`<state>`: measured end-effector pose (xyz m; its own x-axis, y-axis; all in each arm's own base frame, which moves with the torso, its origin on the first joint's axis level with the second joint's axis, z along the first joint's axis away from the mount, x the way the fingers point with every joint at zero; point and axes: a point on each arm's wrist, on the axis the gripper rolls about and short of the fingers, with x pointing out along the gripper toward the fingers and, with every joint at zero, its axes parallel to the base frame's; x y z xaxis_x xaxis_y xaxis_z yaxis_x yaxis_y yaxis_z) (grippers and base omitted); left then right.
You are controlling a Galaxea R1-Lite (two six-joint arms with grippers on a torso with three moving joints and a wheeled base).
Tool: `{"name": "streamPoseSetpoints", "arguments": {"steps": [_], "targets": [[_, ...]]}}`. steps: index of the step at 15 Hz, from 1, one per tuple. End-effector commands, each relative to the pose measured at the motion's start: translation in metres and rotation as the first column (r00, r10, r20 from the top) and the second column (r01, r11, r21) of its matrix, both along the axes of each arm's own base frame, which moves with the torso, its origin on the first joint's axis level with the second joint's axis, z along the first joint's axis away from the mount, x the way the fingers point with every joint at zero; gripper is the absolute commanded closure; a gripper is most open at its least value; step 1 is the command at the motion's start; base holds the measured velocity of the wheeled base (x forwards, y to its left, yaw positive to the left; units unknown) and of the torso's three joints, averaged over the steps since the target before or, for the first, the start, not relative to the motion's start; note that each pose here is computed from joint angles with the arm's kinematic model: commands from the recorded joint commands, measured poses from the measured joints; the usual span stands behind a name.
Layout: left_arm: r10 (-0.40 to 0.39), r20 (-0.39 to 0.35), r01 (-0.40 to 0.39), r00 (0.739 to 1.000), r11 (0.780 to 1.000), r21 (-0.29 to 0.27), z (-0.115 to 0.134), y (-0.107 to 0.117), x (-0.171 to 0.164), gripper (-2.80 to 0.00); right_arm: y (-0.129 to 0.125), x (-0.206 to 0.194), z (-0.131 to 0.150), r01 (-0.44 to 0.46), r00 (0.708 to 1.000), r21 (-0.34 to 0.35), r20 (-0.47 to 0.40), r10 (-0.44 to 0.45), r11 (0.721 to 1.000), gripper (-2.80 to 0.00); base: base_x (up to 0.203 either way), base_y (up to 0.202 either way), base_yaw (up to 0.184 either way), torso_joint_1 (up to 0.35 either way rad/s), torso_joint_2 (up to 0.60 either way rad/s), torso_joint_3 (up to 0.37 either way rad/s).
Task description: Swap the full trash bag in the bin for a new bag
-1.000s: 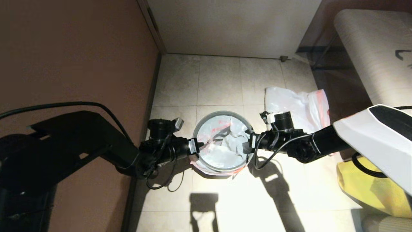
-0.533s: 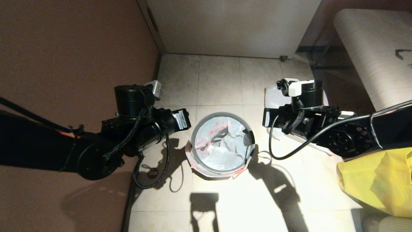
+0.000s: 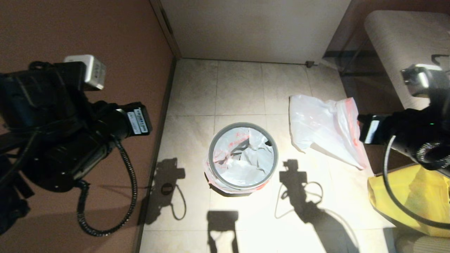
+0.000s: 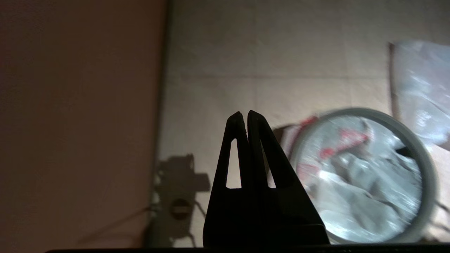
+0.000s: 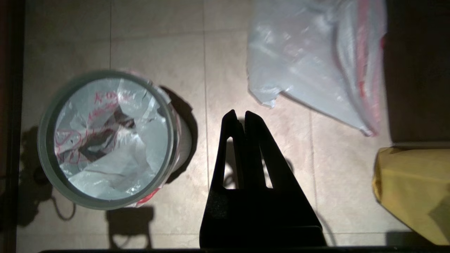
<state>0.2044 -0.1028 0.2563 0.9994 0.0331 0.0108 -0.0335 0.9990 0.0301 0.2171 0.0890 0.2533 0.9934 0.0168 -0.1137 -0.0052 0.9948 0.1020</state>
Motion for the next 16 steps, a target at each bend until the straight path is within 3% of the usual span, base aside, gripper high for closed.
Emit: {"name": "streamPoseSetpoints", "arguments": {"steps": [1,3,5,7,8,10,12,16], "targets": [[0.068,0.125,-0.065,0.99,0.997,-0.028,0.025,0.034,-0.041,0.0,-0.034,-0.061,0.023,0.042,0.987,0.054,0.152,-0.05,0.998,0.0,0.0,0.0,0.0,0.0,0.0,0.0],[0.136,0.179,-0.135,0.974,0.991,-0.019,0.022,0.056,-0.065,0.0,-0.054,-0.091,0.027,0.099,0.968,0.057,0.225,-0.109,0.993,0.0,0.0,0.0,0.0,0.0,0.0,0.0],[0.189,0.252,-0.184,0.949,0.982,-0.046,0.015,0.073,-0.09,0.0,-0.07,-0.12,0.033,0.148,0.937,0.088,0.305,-0.169,0.985,0.0,0.0,0.0,0.0,0.0,0.0,0.0],[0.286,0.329,-0.269,0.9,0.958,-0.096,0.016,0.089,-0.107,0.0,-0.081,-0.146,0.031,0.185,0.911,0.113,0.353,-0.213,0.976,0.0,0.0,0.0,0.0,0.0,0.0,0.0],[0.317,0.376,-0.289,0.871,0.948,-0.13,0.02,0.094,-0.119,0.0,-0.085,-0.159,0.029,0.202,0.904,0.117,0.36,-0.231,0.972,0.0,0.0,0.0,0.0,0.0,0.0,0.0],[0.342,0.422,-0.297,0.84,0.939,-0.172,0.02,0.1,-0.136,0.0,-0.091,-0.18,0.019,0.231,0.903,0.117,0.345,-0.257,0.966,0.0,0.0,0.0,0.0,0.0,0.0,0.0],[0.328,0.455,-0.259,0.828,0.943,-0.208,0.015,0.103,-0.153,0.0,-0.095,-0.196,0.006,0.243,0.906,0.112,0.327,-0.267,0.964,0.0,0.0,0.0,0.0,0.0,0.0,0.0],[0.199,0.469,-0.115,0.861,0.973,-0.202,-0.011,0.103,-0.168,0.0,-0.1,-0.238,-0.024,0.162,0.956,0.06,0.239,-0.171,0.985,0.0,0.0,0.0,0.0,0.0,0.0,0.0]]}}
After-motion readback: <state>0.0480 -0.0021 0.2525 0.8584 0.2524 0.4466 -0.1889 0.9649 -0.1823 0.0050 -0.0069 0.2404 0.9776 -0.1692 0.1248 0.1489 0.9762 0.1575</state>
